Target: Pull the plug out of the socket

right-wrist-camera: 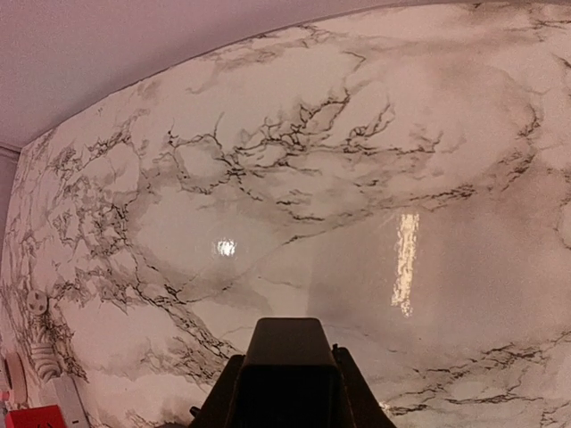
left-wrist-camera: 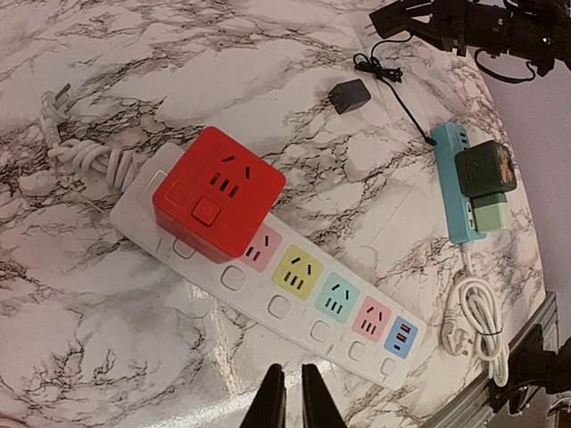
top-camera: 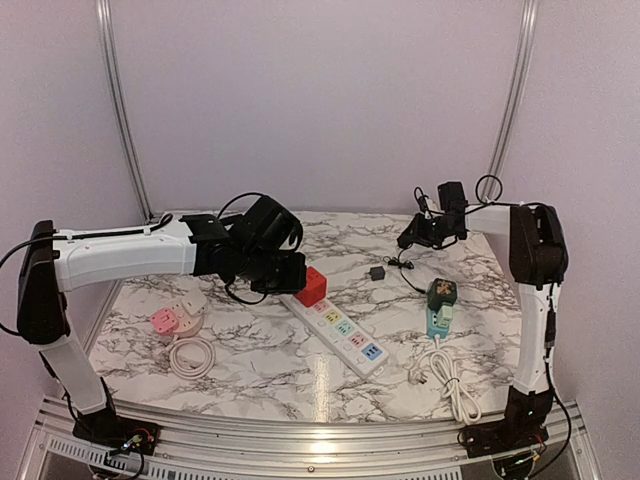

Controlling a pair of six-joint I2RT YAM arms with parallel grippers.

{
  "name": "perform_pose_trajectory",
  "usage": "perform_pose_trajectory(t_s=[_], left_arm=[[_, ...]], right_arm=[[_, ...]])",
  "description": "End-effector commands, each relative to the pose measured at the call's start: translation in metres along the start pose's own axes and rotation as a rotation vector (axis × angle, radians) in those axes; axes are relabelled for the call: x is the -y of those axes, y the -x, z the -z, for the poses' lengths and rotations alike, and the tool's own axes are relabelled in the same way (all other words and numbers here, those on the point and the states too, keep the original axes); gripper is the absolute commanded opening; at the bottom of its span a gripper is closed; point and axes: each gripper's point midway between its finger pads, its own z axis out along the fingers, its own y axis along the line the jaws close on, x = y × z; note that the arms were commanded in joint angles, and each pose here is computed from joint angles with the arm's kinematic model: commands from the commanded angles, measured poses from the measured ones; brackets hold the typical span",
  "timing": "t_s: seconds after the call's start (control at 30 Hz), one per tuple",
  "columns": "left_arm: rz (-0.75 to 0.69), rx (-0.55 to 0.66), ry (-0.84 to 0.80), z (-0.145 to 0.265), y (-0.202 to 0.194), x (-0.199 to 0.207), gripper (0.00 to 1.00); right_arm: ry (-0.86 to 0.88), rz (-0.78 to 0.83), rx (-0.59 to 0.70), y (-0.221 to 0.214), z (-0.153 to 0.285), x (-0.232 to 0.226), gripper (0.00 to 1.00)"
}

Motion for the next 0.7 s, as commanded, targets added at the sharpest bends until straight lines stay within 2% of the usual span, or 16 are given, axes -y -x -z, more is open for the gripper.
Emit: perform_pose_trajectory(t_s=[0.0, 0.1, 0.3, 0.67], left_arm=[[0.008, 0.020, -0.001, 0.008, 0.003, -0.001, 0.10], [0.009, 0.015, 0.000, 0.006, 0.001, -0.002, 0.10], [0.015, 0.012, -0.001, 0.003, 0.000, -0.002, 0.10], [0.019, 0.011, -0.003, 0.003, -0.002, -0.003, 0.10]], right_arm=[[0.071, -0.040, 0.027, 0.008, 0.001, 0.006, 0.22], [0.061, -0.058, 0.021, 0.002, 0.000, 0.018, 0.31], [0.050, -0.076, 0.008, -0.006, -0.001, 0.030, 0.40], [-0.083, -0.083, 0.015, -0.005, 0.016, 0.048, 0.54]])
